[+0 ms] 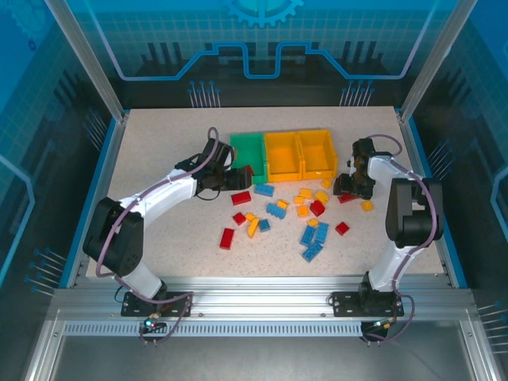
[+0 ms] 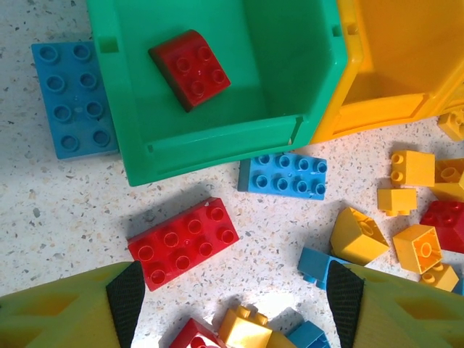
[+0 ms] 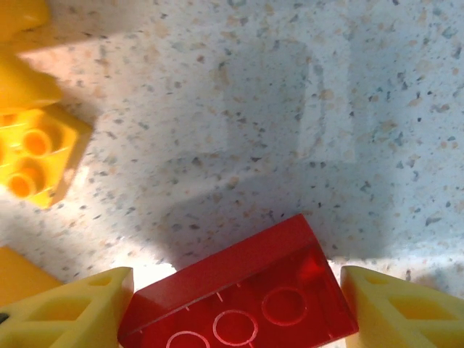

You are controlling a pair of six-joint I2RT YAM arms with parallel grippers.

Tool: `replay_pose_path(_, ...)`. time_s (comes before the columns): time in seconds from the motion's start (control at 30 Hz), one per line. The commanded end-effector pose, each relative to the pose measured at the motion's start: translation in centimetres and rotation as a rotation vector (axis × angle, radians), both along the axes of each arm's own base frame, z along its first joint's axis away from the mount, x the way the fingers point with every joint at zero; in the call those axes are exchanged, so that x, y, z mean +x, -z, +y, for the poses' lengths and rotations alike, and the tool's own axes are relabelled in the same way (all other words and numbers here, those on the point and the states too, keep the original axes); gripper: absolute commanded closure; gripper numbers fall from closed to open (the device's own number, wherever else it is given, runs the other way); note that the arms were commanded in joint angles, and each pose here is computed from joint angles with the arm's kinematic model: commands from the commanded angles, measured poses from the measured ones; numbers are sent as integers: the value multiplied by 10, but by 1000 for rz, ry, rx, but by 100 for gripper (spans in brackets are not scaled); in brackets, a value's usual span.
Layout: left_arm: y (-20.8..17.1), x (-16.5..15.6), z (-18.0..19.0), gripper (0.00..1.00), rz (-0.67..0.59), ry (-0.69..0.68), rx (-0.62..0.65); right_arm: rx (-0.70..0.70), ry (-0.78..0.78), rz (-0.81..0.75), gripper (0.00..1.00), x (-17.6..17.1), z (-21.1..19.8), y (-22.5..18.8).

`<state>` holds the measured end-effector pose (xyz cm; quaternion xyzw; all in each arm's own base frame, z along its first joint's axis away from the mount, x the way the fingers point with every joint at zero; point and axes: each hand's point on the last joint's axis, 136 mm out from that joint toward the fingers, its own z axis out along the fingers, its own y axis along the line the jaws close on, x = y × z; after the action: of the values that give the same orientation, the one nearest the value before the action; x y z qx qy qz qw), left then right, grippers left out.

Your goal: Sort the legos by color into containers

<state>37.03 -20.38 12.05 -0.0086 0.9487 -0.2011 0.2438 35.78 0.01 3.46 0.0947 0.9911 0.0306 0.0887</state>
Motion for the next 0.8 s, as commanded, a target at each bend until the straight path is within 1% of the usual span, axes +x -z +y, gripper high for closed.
replay_pose_path(0.0,-7,-5,5,28,-24,-24,5,94,6,-106,44,14,17,-47)
replay_pose_path(0.13,-2,-9,12,25,-22,-53,16,189,-69,-196,44,27,58,-83)
replay_pose_path(0.23,6,-15,18,23,-9,-68,34,297,-133,-266,44,38,101,-108)
replay_pose_path(0.33,18,-22,29,18,16,-92,80,419,-184,-329,44,50,144,-129)
replay_pose_path(0.43,27,-26,37,16,36,-116,94,469,-266,-361,44,58,188,-144)
replay_pose_path(0.53,33,-30,41,12,42,-137,88,487,-340,-371,44,67,229,-150)
replay_pose_path(0.63,37,-32,47,9,52,-160,86,475,-384,-349,44,75,260,-143)
replay_pose_path(0.77,46,-37,61,5,79,-194,91,460,-394,-329,45,86,286,-127)
